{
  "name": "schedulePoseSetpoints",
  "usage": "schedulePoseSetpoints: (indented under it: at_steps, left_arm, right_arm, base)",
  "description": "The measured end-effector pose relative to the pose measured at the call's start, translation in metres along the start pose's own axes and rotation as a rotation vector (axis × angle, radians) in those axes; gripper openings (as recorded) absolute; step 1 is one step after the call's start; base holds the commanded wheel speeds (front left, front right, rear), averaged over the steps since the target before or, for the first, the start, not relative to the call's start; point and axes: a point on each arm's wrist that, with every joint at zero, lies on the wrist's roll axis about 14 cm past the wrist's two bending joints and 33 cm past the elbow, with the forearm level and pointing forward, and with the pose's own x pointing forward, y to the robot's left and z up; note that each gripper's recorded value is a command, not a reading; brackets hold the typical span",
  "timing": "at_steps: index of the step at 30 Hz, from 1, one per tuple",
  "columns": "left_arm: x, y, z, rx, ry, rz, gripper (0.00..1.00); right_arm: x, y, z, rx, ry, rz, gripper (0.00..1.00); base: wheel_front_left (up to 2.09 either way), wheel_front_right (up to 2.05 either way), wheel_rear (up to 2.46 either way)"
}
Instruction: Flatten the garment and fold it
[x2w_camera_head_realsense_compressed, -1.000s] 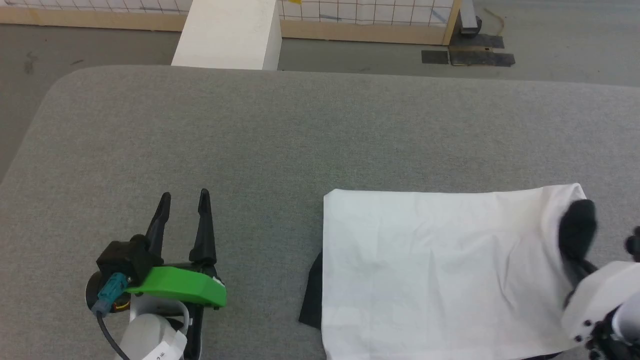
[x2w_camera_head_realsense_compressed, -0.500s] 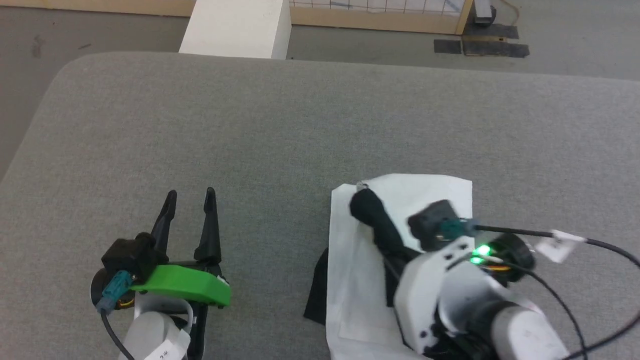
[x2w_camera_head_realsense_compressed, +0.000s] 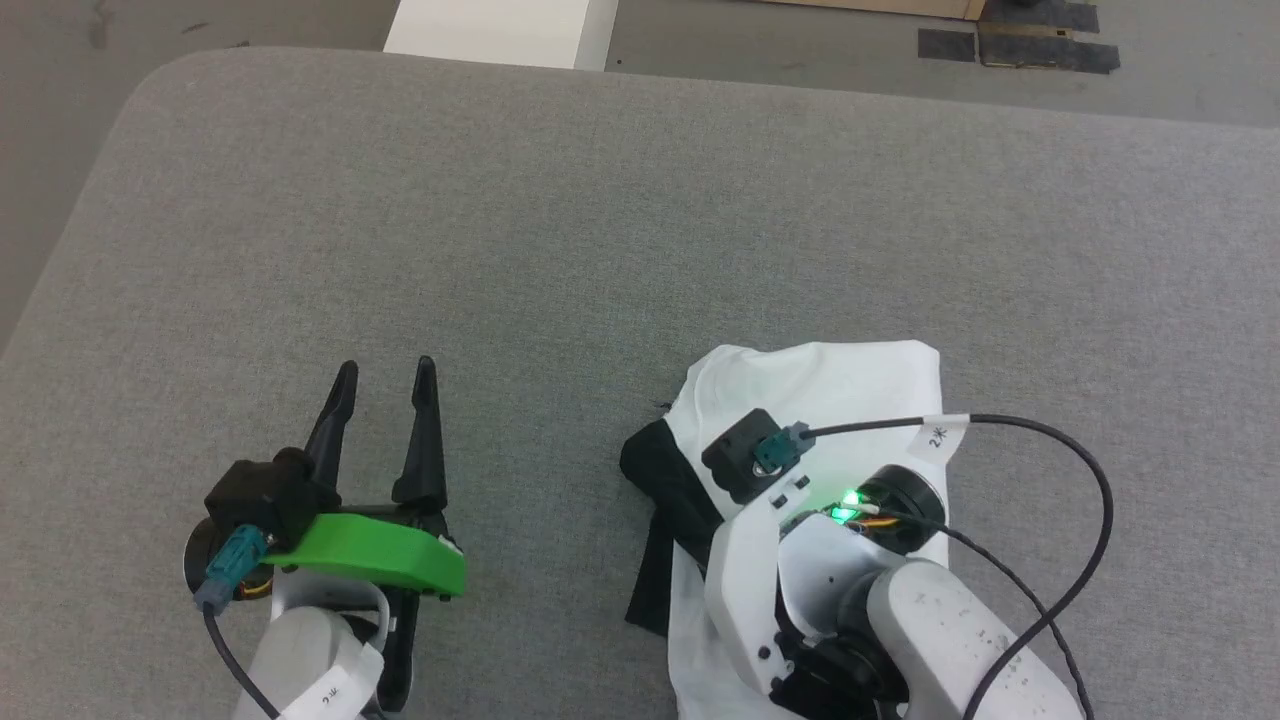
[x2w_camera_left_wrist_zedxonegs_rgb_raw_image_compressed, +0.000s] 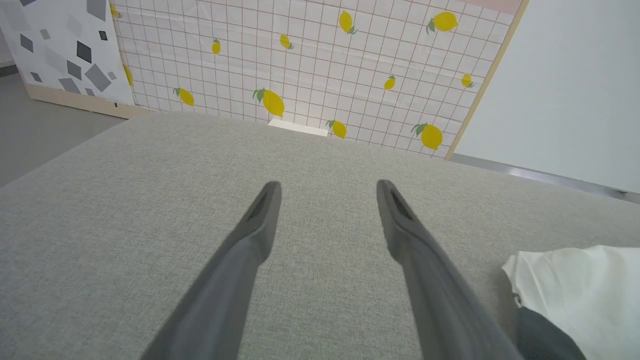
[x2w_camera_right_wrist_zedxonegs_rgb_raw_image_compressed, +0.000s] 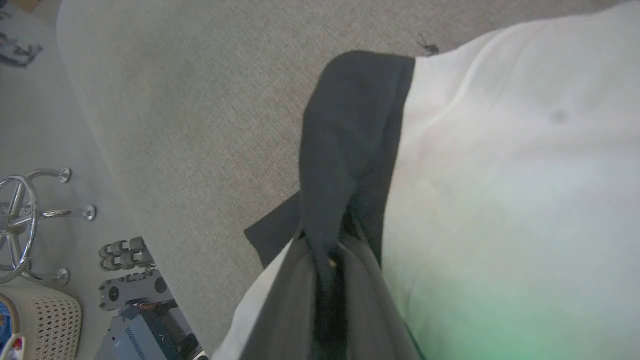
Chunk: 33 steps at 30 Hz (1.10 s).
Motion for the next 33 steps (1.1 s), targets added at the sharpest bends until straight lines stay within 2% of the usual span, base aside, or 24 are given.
schedulePoseSetpoints:
  at_steps: [4, 6, 9, 11, 13, 16, 18, 21, 24, 29, 33]
  left_arm:
    - [0.000, -0.002, 0.000, -0.002, 0.000, -0.005, 1.00]
    - [0.001, -0.004, 0.001, -0.003, -0.003, -0.010, 1.00]
    - [0.003, -0.008, 0.003, -0.007, -0.012, -0.020, 1.00]
    - [0.004, -0.011, 0.005, -0.010, -0.017, -0.030, 1.00]
    - [0.005, -0.016, 0.007, -0.014, -0.026, -0.042, 1.00]
    - [0.008, -0.022, 0.011, -0.018, -0.039, -0.060, 1.00]
    - [0.009, -0.027, 0.013, -0.021, -0.046, -0.073, 1.00]
    - [0.011, -0.033, 0.015, -0.026, -0.052, -0.091, 1.00]
    - [0.012, -0.038, 0.015, -0.029, -0.054, -0.103, 1.00]
    - [0.013, -0.040, 0.014, -0.030, -0.052, -0.109, 1.00]
    - [0.013, -0.038, 0.013, -0.029, -0.047, -0.104, 1.00]
  right_arm:
    - [-0.002, 0.001, 0.011, 0.041, -0.056, 0.025, 1.00]
    - [-0.010, 0.001, 0.031, 0.071, -0.155, 0.037, 1.00]
    - [-0.037, -0.004, 0.077, 0.144, -0.391, 0.057, 1.00]
    - [-0.066, -0.018, 0.106, 0.223, -0.579, 0.053, 1.00]
    - [-0.092, -0.037, 0.119, 0.294, -0.723, 0.019, 1.00]
    - [-0.127, -0.076, 0.114, 0.395, -0.878, -0.096, 1.00]
    - [-0.148, -0.105, 0.096, 0.531, -0.966, -0.159, 1.00]
    - [-0.152, -0.129, 0.056, 0.664, -0.953, -0.244, 1.00]
    - [-0.143, -0.140, 0.017, 0.764, -0.876, -0.298, 1.00]
    - [-0.113, -0.133, -0.036, 0.948, -0.702, -0.266, 1.00]
    - [-0.095, -0.123, -0.053, 1.013, -0.612, -0.229, 1.00]
  base:
    - [0.00, 0.00, 0.00]
    - [0.00, 0.00, 0.00]
    - [0.00, 0.00, 0.00]
    - [0.00, 0.00, 0.00]
    - [0.00, 0.00, 0.00]
    - [0.00, 0.00, 0.00]
    - [0.00, 0.00, 0.00]
    - [0.00, 0.00, 0.00]
    - [0.00, 0.00, 0.00]
    - [0.00, 0.00, 0.00]
    - [0.00, 0.00, 0.00]
